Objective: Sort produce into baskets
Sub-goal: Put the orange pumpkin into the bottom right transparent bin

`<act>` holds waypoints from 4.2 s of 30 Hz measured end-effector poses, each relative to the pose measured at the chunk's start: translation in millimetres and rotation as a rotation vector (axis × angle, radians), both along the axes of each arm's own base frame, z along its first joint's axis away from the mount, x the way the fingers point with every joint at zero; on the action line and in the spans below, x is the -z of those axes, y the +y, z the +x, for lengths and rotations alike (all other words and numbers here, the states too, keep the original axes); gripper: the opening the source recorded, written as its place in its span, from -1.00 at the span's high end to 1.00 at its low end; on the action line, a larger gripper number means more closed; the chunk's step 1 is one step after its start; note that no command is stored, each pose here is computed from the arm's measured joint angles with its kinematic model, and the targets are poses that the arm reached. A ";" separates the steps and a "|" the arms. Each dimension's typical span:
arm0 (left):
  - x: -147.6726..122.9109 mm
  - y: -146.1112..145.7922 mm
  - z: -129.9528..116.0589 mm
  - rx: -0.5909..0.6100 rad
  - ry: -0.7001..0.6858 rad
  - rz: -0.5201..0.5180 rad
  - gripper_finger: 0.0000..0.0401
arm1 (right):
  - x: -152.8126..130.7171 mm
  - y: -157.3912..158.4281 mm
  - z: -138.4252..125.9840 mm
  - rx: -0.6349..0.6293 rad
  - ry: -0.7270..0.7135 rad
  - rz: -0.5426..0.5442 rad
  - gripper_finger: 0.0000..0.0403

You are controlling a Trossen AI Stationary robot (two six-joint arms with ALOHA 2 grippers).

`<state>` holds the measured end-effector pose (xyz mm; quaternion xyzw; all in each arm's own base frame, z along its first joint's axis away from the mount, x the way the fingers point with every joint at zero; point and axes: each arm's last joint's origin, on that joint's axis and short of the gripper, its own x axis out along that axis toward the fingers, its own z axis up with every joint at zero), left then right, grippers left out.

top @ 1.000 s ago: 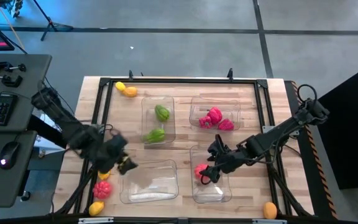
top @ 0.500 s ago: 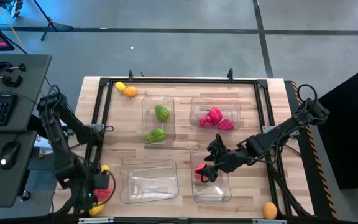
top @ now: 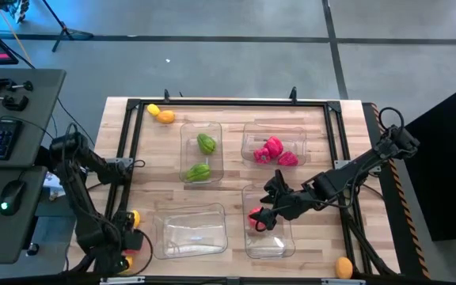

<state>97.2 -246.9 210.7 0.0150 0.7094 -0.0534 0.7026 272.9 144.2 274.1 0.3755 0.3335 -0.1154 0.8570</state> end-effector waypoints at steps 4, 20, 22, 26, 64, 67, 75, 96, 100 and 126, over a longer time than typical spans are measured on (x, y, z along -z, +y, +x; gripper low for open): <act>4.8 -1.9 0.7 -0.050 0.010 0.019 -0.97 | 0.0 0.0 0.0 -0.009 -0.001 -0.010 -0.97; 36.4 -13.2 5.9 -0.005 0.035 0.126 -0.97 | 0.7 0.3 -1.0 -0.020 0.013 -0.007 -0.97; 40.4 -14.4 6.4 -0.001 0.040 0.141 -0.97 | 0.9 0.3 -1.0 -0.020 0.015 -0.008 -0.97; 45.0 -15.7 6.6 -0.001 0.057 0.153 -0.97 | 1.3 0.0 -1.5 -0.020 0.021 -0.011 -0.97; -32.4 37.0 5.9 -0.319 0.036 -0.124 -0.60 | 2.7 2.1 -3.1 -0.101 0.062 0.023 -0.97; -64.1 60.4 -0.9 -0.440 -0.003 -0.275 -0.60 | 2.7 2.3 -3.2 -0.109 0.064 0.025 -0.97; -118.9 103.4 14.2 -0.709 -0.616 -0.566 -0.60 | -3.1 4.3 -0.1 -0.178 -0.008 -0.007 -0.97; -34.5 119.0 273.2 -0.225 -1.283 -0.367 -0.60 | -119.8 -33.1 -52.1 0.219 -0.673 -0.319 -0.97; -21.5 121.0 304.0 -0.159 -1.302 -0.248 -0.60 | -119.0 -32.8 -51.6 0.210 -0.666 -0.340 -0.97; -17.3 152.7 341.6 -0.296 -1.243 -0.349 -0.98 | -117.0 -32.4 -51.0 0.203 -0.650 -0.360 -0.97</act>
